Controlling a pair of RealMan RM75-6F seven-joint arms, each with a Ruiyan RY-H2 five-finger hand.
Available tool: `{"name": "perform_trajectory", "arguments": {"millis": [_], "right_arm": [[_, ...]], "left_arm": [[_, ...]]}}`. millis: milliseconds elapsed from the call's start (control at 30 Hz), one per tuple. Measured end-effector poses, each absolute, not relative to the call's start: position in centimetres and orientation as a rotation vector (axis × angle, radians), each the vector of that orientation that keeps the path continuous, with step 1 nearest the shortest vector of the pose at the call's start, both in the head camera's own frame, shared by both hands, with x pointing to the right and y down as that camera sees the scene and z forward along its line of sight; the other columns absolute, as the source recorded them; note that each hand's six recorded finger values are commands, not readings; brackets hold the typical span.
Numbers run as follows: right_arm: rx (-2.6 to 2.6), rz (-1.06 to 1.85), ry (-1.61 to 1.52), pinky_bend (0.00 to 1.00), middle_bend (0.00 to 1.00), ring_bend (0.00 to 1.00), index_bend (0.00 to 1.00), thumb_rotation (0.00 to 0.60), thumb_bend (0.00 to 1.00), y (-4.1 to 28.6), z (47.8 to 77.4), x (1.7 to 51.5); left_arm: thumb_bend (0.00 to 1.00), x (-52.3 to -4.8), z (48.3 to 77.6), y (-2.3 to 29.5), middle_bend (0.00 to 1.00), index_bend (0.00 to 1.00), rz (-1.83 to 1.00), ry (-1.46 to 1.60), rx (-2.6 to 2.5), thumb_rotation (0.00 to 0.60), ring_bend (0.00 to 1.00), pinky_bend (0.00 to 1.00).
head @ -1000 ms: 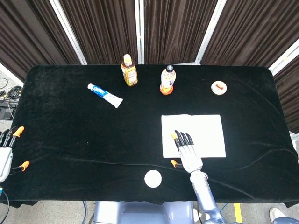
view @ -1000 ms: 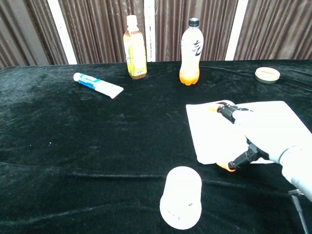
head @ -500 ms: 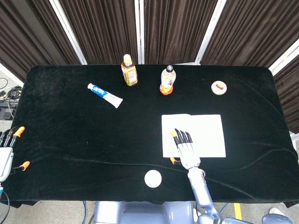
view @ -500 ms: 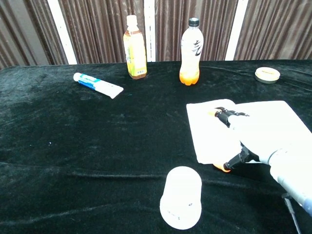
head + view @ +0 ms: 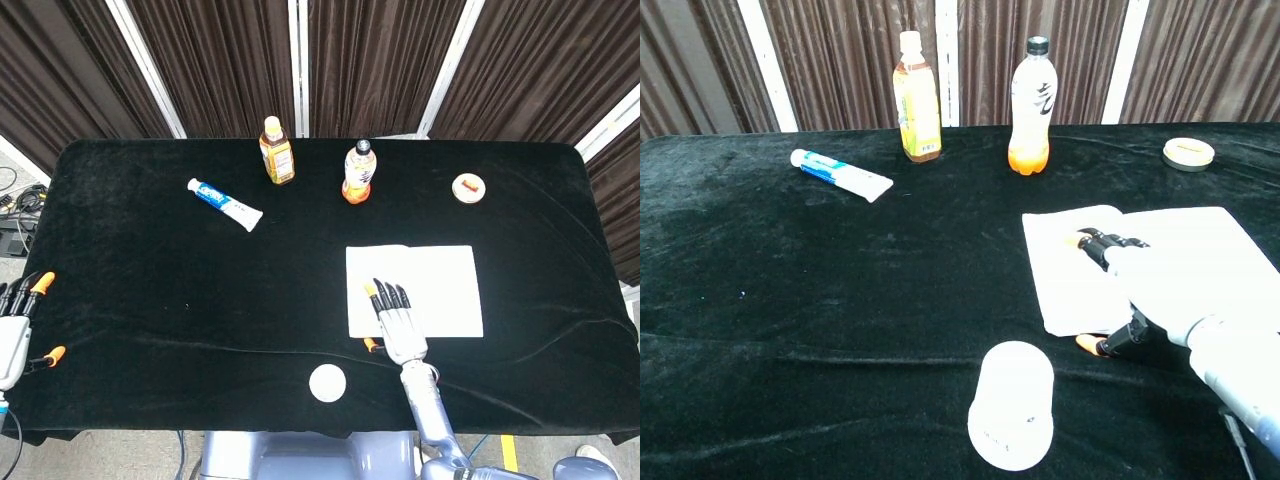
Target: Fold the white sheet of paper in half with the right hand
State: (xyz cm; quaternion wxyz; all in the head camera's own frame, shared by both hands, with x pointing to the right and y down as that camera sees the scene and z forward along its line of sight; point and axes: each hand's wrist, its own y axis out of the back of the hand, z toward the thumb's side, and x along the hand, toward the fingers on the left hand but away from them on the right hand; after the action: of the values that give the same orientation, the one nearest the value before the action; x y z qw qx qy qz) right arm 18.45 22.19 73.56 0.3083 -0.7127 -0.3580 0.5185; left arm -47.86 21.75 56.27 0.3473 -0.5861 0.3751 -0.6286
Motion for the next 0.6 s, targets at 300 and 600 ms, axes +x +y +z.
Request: {"name": "perform_trajectory", "arguments": {"millis": [300, 600], "right_arm": [[-1.850, 1.339, -0.980, 0.00, 0.00, 0.00, 0.00, 0.600, 0.27, 21.8, 73.6, 18.6], [-1.821, 1.213, -1.143, 0.00, 0.00, 0.00, 0.00, 0.600, 0.38, 20.9, 72.2, 18.8]], "left_arm": [[0.17, -47.8, 56.4, 21.8, 0.00, 0.00, -1.629, 0.970, -1.524, 0.600, 0.00, 0.00], [0.17, -47.7, 56.4, 21.8, 0.00, 0.00, -1.626, 0.971, -1.525, 0.600, 0.00, 0.00]]}}
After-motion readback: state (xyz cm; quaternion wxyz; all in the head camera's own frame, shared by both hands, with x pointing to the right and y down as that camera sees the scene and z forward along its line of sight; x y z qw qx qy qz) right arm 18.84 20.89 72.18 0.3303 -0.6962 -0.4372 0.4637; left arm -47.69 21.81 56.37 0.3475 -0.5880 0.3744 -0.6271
